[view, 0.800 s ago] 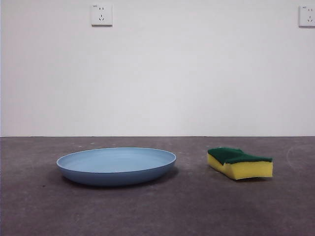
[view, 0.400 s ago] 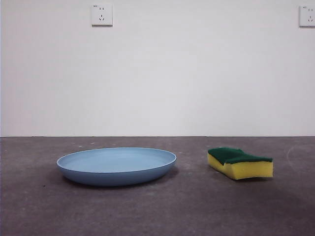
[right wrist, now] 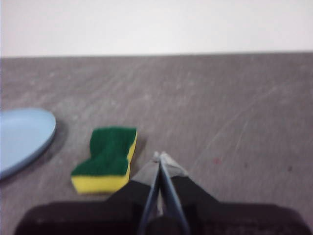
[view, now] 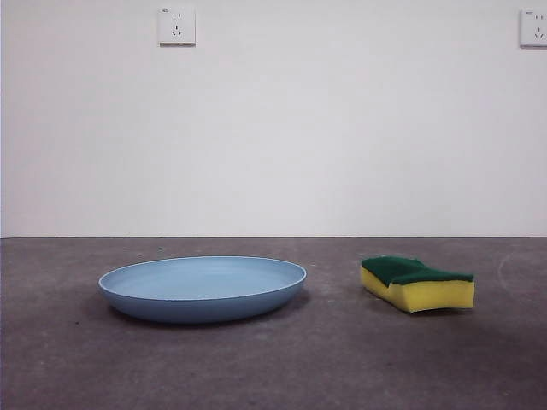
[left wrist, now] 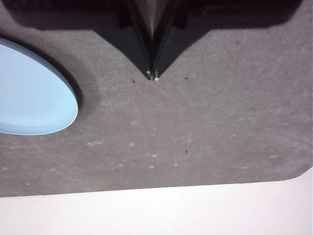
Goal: Pick up the plate,pick up the cloth,clean the plate with the cloth
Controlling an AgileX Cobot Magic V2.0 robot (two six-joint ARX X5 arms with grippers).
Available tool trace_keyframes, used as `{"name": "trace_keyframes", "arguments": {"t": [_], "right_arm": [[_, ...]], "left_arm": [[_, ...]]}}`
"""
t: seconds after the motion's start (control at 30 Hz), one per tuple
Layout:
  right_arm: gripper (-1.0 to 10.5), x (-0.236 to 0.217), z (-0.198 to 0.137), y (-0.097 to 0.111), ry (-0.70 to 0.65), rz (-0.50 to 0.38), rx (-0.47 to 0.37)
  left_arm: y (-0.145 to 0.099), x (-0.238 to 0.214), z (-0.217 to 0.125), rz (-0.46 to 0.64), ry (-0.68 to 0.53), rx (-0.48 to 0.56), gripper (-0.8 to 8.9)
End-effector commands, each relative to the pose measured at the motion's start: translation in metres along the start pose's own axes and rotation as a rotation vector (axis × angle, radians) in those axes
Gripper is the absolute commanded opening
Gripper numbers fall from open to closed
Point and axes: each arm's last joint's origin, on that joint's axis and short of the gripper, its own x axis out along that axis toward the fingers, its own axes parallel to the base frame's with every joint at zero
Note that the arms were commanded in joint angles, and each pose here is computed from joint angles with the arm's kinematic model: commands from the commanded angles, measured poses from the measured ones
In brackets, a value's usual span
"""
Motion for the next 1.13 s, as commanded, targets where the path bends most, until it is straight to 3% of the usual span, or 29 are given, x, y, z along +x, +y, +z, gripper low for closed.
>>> {"name": "trace_keyframes", "arguments": {"t": [0.03,0.43,1.13], "right_arm": [[0.0,0.0011,-0.0050,-0.0003,0.024,-0.009,0.023],[0.0,0.0057,-0.0112,-0.0015,0.111,-0.027,0.058],[0.0,0.0059,-0.0114,-0.0016,0.115,-0.027,0.059]], "left_arm": [[0.0003,0.0015,-0.0045,0.005,0.008,0.004,-0.01],[0.0003,0.0015,-0.0045,0.005,0.008,0.004,-0.01],[0.0003,0.0015,-0.0045,0.005,0.008,0.004,-0.01]]}}
